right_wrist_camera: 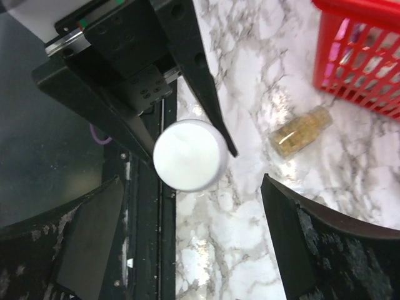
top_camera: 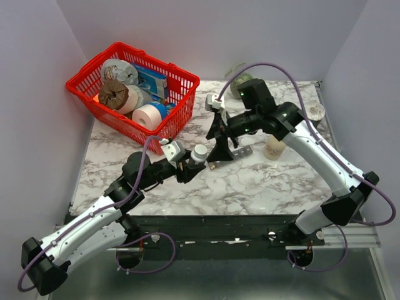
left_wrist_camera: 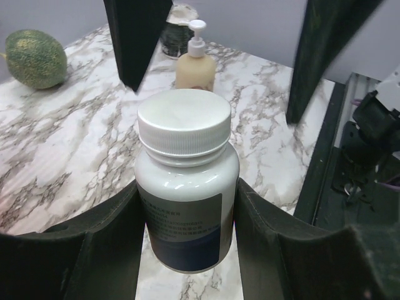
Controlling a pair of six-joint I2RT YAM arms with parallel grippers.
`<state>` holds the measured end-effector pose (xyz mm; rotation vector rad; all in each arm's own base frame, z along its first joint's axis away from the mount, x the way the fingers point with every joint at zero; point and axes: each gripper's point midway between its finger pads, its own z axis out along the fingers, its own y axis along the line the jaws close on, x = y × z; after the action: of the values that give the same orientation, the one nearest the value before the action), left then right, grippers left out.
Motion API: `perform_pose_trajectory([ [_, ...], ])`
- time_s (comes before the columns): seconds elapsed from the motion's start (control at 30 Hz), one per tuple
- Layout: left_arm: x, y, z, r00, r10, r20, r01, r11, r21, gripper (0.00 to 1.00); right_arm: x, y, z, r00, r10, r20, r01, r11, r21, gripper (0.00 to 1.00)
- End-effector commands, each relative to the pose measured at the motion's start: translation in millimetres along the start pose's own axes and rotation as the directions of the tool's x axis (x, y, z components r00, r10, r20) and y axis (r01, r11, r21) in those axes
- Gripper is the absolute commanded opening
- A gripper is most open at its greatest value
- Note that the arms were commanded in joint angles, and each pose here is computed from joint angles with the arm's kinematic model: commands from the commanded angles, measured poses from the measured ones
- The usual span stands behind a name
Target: Sort the pills into containers
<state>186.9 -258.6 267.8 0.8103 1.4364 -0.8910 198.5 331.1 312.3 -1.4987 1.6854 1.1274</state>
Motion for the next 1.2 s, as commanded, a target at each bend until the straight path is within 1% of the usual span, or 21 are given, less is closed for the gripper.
perform_pose_trajectory([
  [0.0,-6,-28,-7,1.000,0.004,0.012,-0.005,0.988,0.155,0.00,-23,28,-42,0.971,-0.224,0.089,0.229,0.972,-0.052,1.00],
  [0.07,-8,-38,-8,1.000,-0.001,0.008,-0.001,0.977,0.215,0.00,-18,46,-52,0.934,-0.340,0.107,0.349,0.933,-0.085,1.00],
  [0.1,-8,-53,-11,1.000,-0.001,0.004,0.000,0.953,0.302,0.00,-11,52,-52,0.866,-0.481,0.136,0.496,0.860,-0.117,1.00],
  [0.13,-7,-59,-10,1.000,-0.014,-0.010,0.017,0.940,0.341,0.00,-3,72,-55,0.850,-0.498,0.174,0.525,0.832,-0.179,1.00],
  [0.2,-11,-77,-14,1.000,-0.019,-0.021,0.027,0.893,0.450,0.00,4,81,-52,0.802,-0.558,0.215,0.596,0.770,-0.227,1.00],
  [0.27,-11,-82,-12,0.999,-0.028,-0.045,0.046,0.869,0.493,0.00,9,89,-45,0.831,-0.515,0.209,0.556,0.773,-0.306,0.99],
  [0.3,-11,-83,-11,0.998,-0.027,-0.049,0.048,0.864,0.501,0.00,11,91,-42,0.828,-0.521,0.208,0.561,0.760,-0.327,0.99],
  [0.4,-12,-84,-9,0.998,-0.020,-0.054,0.045,0.855,0.516,0.00,16,93,-34,0.869,-0.464,0.174,0.494,0.780,-0.384,0.93],
  [0.6,-10,-86,-5,0.997,-0.023,-0.077,0.061,0.838,0.543,0.00,27,83,-20,0.882,-0.457,0.113,0.465,0.809,-0.359,0.88],
  [0.67,-10,-86,-4,0.997,-0.021,-0.079,0.060,0.838,0.543,0.00,30,83,-17,0.884,-0.458,0.096,0.459,0.811,-0.363,0.83],
  [0.7,-10,-85,-4,0.996,-0.022,-0.081,0.063,0.839,0.541,0.00,30,83,-16,0.887,-0.452,0.091,0.452,0.813,-0.367,0.81],
  [0.77,-8,-84,-2,0.996,-0.021,-0.084,0.063,0.843,0.534,0.00,31,82,-15,0.894,-0.442,0.077,0.437,0.821,-0.368,0.71],
  [0.83,-9,-79,0,0.997,-0.017,-0.078,0.055,0.860,0.508,0.00,32,78,-12,0.900,-0.431,0.062,0.424,0.833,-0.357,0.61],
  [0.9,-11,-70,4,0.998,-0.016,-0.066,0.045,0.890,0.454,0.00,33,75,-10,0.919,-0.392,0.036,0.380,0.860,-0.340,0.55],
  [0.97,-19,-60,7,0.999,-0.020,-0.028,0.030,0.923,0.385,0.00,34,65,-4,0.928,-0.371,0.021,0.360,0.884,-0.298,0.49],
  [1.0,-23,-55,8,1.000,-0.021,-0.007,0.022,0.935,0.355,0.00,35,65,-3,0.948,-0.318,0.004,0.306,0.907,-0.289,0.48],
  [1.03,-34,-46,8,0.999,-0.015,0.042,0.002,0.958,0.288,0.00,38,60,2,0.953,-0.304,-0.004,0.291,0.916,-0.277,0.40],
  [1.07,-41,-39,8,0.996,-0.013,0.085,-0.008,0.969,0.246,0.00,40,57,4,0.960,-0.279,-0.013,0.266,0.926,-0.268,0.37],
  [1.1,-47,-35,7,0.993,-0.028,0.115,0.002,0.977,0.214,0.00,43,55,6,0.973,-0.230,-0.031,0.216,0.944,-0.250,0.37],
  [1.13,-56,-23,6,0.987,-0.027,0.157,0.005,0.991,0.137,0.00,43,47,9,0.969,-0.244,-0.034,0.232,0.950,-0.211,0.37],
  [1.17,-61,-18,5,0.983,-0.030,0.184,0.011,0.995,0.103,0.00,55,42,13,0.974,-0.218,-0.058,0.203,0.960,-0.192,0.37],
])
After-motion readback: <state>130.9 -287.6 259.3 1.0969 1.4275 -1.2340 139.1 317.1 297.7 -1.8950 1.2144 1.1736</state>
